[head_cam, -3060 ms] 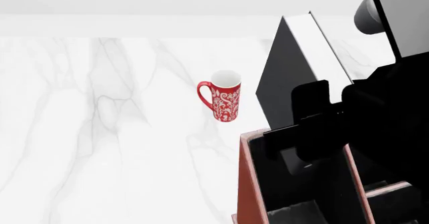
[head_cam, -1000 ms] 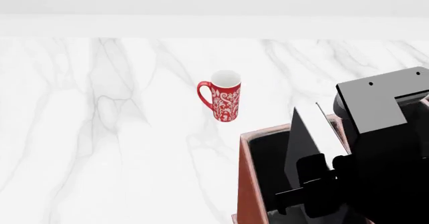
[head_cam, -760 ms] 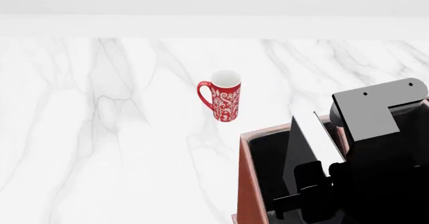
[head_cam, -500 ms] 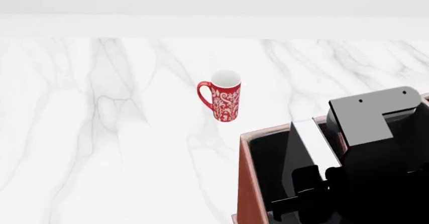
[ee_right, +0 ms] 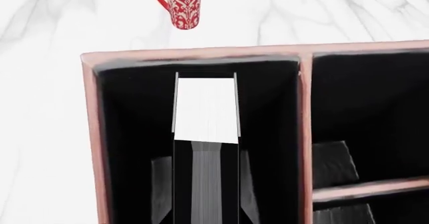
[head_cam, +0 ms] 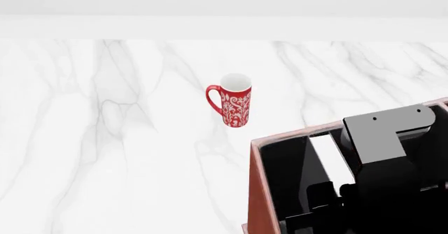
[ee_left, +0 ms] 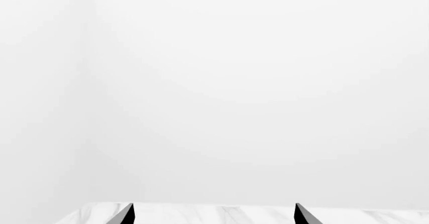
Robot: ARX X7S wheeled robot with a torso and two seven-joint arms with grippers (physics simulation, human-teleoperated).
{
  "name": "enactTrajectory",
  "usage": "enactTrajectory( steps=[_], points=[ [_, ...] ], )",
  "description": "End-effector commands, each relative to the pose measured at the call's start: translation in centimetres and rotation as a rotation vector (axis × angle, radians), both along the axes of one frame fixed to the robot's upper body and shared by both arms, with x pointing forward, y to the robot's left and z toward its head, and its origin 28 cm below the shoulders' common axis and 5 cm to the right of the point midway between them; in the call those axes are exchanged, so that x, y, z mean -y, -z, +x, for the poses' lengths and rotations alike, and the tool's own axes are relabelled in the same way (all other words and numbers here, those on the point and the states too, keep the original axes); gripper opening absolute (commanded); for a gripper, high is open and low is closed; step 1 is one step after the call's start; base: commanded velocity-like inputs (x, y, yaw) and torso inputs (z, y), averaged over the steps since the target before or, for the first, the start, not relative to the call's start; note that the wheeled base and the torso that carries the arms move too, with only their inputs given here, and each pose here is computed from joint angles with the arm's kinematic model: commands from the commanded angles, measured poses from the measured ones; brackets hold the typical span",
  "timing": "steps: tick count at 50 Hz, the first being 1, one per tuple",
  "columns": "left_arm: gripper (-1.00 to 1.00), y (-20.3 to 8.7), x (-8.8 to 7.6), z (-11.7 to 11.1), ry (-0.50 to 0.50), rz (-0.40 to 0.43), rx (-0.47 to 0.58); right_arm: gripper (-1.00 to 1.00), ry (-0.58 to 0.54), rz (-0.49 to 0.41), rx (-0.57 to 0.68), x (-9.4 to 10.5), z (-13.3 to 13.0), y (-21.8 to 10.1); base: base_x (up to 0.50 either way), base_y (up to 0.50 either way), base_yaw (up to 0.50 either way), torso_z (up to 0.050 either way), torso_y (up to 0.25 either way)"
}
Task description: Pick up the book and place it in the left compartment of the caddy.
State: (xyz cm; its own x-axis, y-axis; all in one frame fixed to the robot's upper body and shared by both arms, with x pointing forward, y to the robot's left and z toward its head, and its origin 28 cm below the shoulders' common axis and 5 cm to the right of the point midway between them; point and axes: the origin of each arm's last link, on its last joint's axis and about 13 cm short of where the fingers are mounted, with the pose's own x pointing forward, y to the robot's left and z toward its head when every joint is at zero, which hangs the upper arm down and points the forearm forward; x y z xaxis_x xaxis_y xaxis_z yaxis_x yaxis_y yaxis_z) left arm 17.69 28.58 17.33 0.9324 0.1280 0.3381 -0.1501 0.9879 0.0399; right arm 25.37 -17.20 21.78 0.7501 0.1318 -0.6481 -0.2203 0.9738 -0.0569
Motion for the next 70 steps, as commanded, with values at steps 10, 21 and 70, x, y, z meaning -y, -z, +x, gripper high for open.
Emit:
enactTrajectory(
  steps=[10,21,70],
  points=[
    [1.00,0.0,0.0,-0.1,0.000,0.002,0.004,-1.00,0.008,-0.036,0.008,-0.1,0.3,1.7,0.00,0.00,0.00,0.000,0.001],
    [1.00,-0.1,0.0,-0.1,-0.001,0.001,0.005,-1.00,0.005,-0.054,-0.021,-0.3,0.5,2.8,0.00,0.00,0.00,0.000,0.001],
    [1.00,-0.2,0.0,-0.2,0.001,0.003,0.008,-1.00,0.006,-0.037,-0.046,-0.3,0.7,4.9,0.00,0.00,0.00,0.000,0.001]
  ],
)
